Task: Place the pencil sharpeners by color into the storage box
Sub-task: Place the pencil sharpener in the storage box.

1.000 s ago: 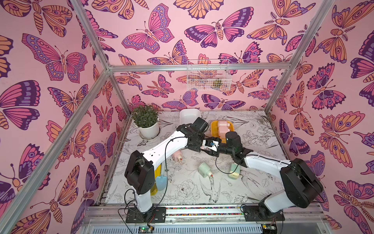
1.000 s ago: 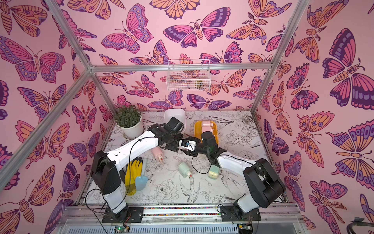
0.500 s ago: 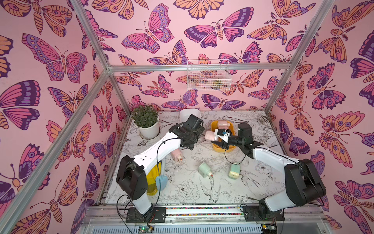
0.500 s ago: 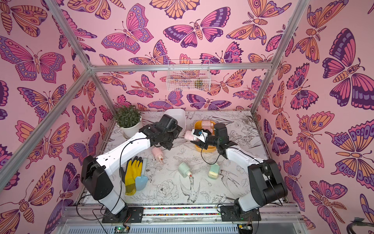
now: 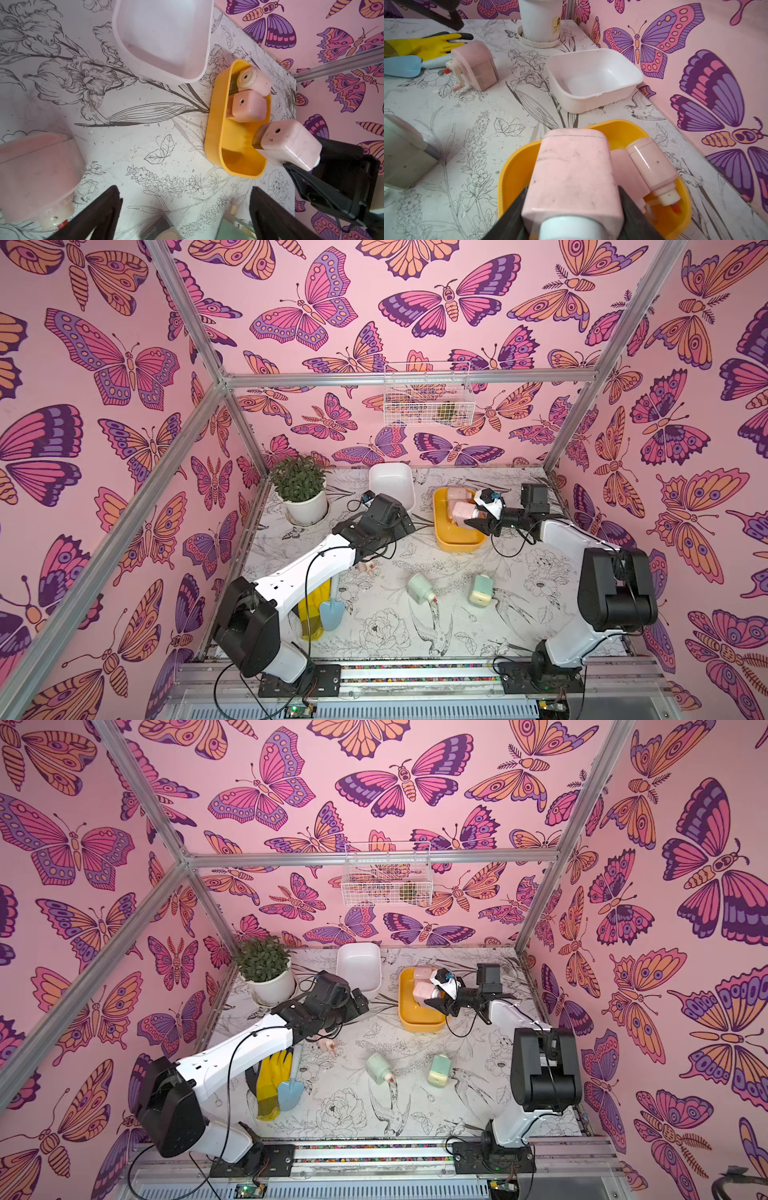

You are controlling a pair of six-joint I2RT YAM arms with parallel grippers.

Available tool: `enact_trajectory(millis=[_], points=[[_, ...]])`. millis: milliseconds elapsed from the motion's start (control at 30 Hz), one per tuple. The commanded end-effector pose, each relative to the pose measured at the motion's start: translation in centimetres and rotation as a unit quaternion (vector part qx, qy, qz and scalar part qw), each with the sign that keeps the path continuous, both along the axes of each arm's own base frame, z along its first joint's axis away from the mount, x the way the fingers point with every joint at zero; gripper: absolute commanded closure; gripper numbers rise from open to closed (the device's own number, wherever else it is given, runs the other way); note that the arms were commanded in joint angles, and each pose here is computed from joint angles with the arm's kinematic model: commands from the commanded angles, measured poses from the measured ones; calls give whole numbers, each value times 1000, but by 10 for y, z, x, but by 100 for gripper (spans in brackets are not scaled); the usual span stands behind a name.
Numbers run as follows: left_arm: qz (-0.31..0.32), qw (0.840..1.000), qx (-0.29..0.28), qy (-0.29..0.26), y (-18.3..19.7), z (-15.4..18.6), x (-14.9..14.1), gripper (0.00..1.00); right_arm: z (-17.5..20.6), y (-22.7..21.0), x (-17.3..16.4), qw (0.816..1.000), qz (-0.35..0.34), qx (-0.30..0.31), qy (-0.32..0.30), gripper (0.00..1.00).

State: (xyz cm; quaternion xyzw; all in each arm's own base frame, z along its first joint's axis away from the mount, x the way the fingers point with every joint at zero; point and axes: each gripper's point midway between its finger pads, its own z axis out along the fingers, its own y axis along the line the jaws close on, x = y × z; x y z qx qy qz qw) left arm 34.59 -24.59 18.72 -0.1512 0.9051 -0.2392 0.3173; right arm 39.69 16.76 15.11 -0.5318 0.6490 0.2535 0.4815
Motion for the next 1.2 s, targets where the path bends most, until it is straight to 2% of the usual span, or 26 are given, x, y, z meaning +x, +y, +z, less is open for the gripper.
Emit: enact_trajectory(millis=[0, 133, 367, 500, 733, 967, 1167], points=[[-17, 996, 16, -82, 9, 20, 8, 2, 2, 7, -2, 999, 42, 14, -20, 100], [-15, 994, 19, -104, 18, 28, 5, 2, -10, 5, 9, 999, 31, 5, -28, 100], [-26, 994, 10, -106, 22, 28, 4, 2, -32, 5, 20, 1000, 28, -1, -13, 100], [-24, 994, 8, -103, 25, 25, 4, 2, -29, 10, 19, 999, 45, 11, -4, 95], [-23, 995, 6, -94, 27, 19, 2, 2, -48, 7, 17, 996, 47, -70, 2, 69], [-15, 995, 5, -94, 33, 17, 1, 1, -51, 7, 18, 996, 44, -81, -6, 63], [-12, 996, 5, -89, 35, 12, 0, 1, -53, 10, 22, 995, 39, -90, -13, 51]])
